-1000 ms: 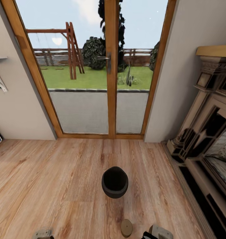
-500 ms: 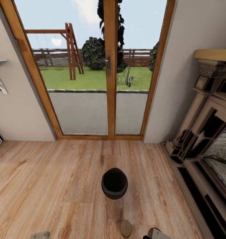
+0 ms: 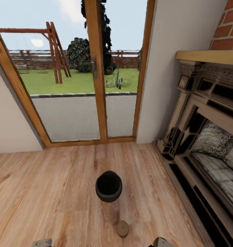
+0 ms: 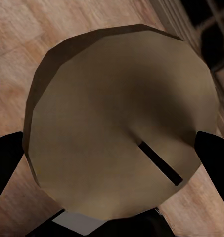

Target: Place each of the two pumpkins and all three candles from the living room inside a cabinet in the living room (use any cabinet), then make sure every cabinet is closed, and position the cauldron so it is next to a table in the living room.

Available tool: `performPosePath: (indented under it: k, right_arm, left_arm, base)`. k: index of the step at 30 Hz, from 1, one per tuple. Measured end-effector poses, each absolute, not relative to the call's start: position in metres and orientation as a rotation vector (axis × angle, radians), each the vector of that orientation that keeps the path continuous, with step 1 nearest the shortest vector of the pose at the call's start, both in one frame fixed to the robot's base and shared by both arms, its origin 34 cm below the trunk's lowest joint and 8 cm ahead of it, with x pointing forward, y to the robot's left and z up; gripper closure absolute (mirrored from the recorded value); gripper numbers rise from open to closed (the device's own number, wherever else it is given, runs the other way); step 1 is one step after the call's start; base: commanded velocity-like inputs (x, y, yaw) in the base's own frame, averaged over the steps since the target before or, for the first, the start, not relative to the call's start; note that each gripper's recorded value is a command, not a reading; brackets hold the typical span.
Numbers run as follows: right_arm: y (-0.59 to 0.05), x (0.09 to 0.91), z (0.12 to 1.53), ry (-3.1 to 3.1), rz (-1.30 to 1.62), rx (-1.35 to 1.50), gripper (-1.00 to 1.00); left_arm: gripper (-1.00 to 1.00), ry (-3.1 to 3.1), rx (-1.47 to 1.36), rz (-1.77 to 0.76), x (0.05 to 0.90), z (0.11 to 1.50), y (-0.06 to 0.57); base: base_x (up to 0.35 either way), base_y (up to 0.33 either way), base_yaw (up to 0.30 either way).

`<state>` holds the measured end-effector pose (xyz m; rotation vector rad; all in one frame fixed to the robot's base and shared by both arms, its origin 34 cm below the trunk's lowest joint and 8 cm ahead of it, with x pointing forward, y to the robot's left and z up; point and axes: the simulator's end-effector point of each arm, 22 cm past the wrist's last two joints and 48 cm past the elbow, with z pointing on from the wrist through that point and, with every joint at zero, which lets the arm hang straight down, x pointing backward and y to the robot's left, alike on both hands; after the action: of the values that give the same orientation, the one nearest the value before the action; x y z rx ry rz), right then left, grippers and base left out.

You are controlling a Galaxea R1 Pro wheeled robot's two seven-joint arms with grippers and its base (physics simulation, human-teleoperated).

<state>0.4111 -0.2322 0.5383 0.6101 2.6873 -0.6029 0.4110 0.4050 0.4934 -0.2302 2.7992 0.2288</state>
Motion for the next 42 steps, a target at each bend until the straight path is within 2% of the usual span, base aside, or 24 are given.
performPosePath:
  k: [13, 30, 42]
  right_arm:
    - [-0.233, 0.408, 0.537, 2.693, -0.611, 0.603, 1.0]
    - [-0.229, 0.411, 0.534, 2.698, -0.573, 0.601, 1.0]
    - [-0.228, 0.412, 0.535, 2.694, -0.554, 0.628, 1.0]
  left_arm:
    - [1.0, 2.8, -0.231, 0.23, 0.411, 0.493, 0.405]
    - [1.0, 2.8, -0.229, 0.23, 0.411, 0.493, 0.406]
    - [1.0, 2.75, -0.211, 0.23, 0.422, 0.498, 0.405]
  base:
    - [-0.245, 0.158, -0.065]
    - [-0.078, 0.189, -0.276]
    - [-0.036, 0.019, -0.282]
